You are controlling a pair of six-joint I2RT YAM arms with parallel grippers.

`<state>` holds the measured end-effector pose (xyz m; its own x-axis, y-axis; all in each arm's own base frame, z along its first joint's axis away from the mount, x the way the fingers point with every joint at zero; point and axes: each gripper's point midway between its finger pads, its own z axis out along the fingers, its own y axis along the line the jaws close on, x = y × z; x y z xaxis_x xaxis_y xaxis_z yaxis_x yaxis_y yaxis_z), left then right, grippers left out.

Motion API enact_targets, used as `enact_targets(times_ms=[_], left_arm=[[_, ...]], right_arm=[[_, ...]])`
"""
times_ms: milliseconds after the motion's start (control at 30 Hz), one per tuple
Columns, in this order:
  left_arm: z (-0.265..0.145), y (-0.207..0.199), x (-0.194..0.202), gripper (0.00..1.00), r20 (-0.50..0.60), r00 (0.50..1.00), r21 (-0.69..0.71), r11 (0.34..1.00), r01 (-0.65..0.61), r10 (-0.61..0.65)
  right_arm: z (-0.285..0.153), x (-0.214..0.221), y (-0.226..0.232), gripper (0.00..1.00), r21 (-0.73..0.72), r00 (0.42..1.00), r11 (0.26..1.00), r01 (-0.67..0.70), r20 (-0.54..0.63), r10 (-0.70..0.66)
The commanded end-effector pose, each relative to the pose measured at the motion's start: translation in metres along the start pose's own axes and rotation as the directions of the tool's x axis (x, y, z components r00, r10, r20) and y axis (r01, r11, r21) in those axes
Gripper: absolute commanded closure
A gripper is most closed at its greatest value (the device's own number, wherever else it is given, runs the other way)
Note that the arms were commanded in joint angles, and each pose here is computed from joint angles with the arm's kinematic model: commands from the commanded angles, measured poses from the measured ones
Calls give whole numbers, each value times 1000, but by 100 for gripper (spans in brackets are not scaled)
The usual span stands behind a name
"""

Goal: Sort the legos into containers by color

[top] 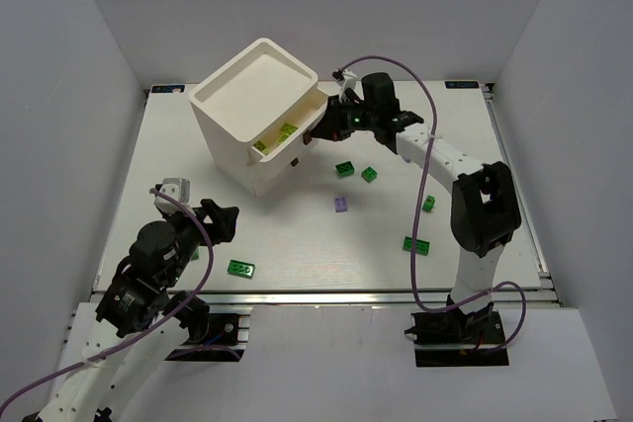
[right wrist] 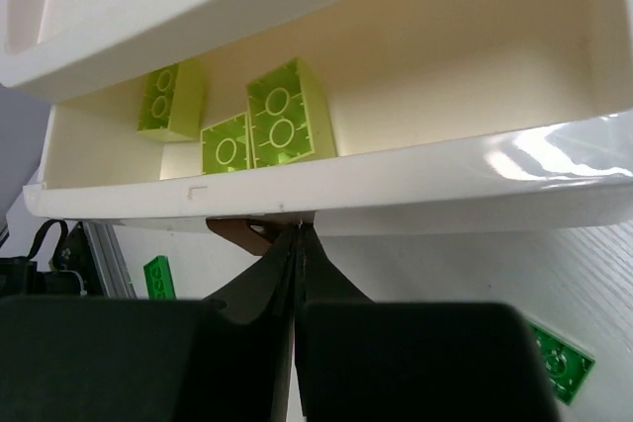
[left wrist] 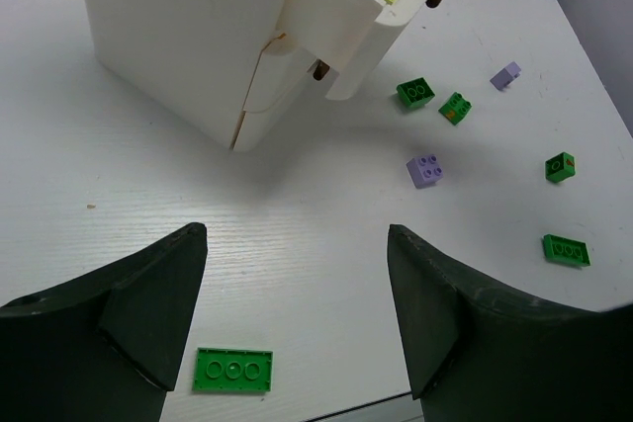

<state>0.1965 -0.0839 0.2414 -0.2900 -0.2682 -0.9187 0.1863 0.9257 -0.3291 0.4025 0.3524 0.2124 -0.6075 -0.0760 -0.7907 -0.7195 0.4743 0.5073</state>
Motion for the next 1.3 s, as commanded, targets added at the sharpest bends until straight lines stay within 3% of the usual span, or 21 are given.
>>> enact_targets(times_ms=[0,1267], left_arm=[[1,-1,-1,17,8,1000,1,1000,4,-4],[2,-1,0,16,4,1000,1,1000,3,-3]], right_arm=[[5,-31,27,100,-82,996,995,57,76,-51],[52,-63,22,100,-189,992,982,-14,124,38]])
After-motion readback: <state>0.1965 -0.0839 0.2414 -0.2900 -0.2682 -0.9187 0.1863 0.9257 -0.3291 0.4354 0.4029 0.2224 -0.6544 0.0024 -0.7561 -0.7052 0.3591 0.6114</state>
